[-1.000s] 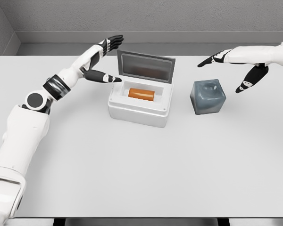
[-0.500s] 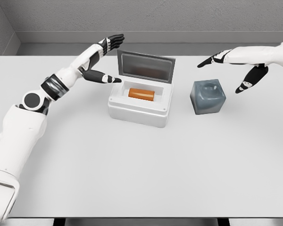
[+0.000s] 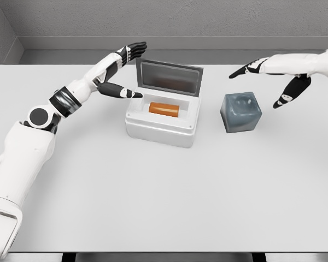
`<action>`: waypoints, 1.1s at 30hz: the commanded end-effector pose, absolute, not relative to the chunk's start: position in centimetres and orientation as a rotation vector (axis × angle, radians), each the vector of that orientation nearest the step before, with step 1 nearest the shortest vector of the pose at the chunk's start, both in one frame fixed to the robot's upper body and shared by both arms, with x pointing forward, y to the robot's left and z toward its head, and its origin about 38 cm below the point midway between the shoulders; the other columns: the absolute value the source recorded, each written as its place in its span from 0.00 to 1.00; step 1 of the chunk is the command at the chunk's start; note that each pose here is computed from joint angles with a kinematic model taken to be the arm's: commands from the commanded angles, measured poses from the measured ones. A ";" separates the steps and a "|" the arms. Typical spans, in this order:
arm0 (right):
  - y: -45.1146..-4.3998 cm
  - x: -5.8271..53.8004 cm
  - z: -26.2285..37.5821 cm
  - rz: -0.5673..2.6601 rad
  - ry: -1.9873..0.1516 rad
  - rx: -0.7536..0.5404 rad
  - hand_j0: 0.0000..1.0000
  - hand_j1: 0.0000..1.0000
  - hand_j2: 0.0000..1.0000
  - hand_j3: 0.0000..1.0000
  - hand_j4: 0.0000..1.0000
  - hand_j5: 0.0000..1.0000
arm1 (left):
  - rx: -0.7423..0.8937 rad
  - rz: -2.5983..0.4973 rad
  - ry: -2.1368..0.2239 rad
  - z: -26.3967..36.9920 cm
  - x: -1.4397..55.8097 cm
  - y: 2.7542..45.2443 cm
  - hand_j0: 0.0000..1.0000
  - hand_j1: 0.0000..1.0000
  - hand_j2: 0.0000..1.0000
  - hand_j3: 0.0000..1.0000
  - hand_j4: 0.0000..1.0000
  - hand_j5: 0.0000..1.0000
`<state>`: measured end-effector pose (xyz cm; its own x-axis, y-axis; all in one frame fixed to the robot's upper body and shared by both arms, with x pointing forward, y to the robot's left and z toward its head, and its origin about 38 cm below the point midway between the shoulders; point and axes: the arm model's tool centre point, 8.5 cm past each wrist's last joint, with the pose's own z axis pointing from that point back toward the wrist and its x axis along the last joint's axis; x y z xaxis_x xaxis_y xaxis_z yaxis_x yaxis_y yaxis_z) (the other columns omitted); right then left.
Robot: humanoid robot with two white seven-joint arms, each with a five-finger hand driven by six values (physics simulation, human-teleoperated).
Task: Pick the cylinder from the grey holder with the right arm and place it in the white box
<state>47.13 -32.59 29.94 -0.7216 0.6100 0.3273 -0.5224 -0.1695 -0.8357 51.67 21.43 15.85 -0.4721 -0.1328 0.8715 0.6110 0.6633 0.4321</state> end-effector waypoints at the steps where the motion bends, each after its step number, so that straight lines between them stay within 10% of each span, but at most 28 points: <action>1: -32.5 47.1 30.1 1.953 -1.360 -0.103 1.00 1.00 1.00 1.00 1.00 1.00 | -0.381 -0.913 -1.872 15.9 51.7 21.5 1.00 1.00 1.00 1.00 1.00 1.00; 16: -32.9 46.9 30.2 1.947 -1.359 -0.108 1.00 1.00 1.00 1.00 1.00 1.00 | -0.383 -0.932 -1.877 16.1 51.2 22.0 1.00 1.00 1.00 1.00 1.00 1.00; 26: -32.9 46.9 30.2 1.949 -1.359 -0.111 1.00 1.00 1.00 1.00 1.00 1.00 | -0.129 -0.987 -1.680 15.6 51.0 32.5 1.00 1.00 1.00 1.00 1.00 1.00; 33: -33.5 46.7 30.3 1.940 -1.355 -0.120 1.00 1.00 1.00 1.00 1.00 1.00 | -0.144 -0.969 -1.698 15.9 51.1 32.1 1.00 1.00 1.00 1.00 1.00 1.00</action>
<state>46.77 -33.18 30.13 -0.7180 0.6158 0.3243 -0.5206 -0.1660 -0.8375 51.01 32.01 15.63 -0.3719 -0.3801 0.8469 0.5496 0.6450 0.5309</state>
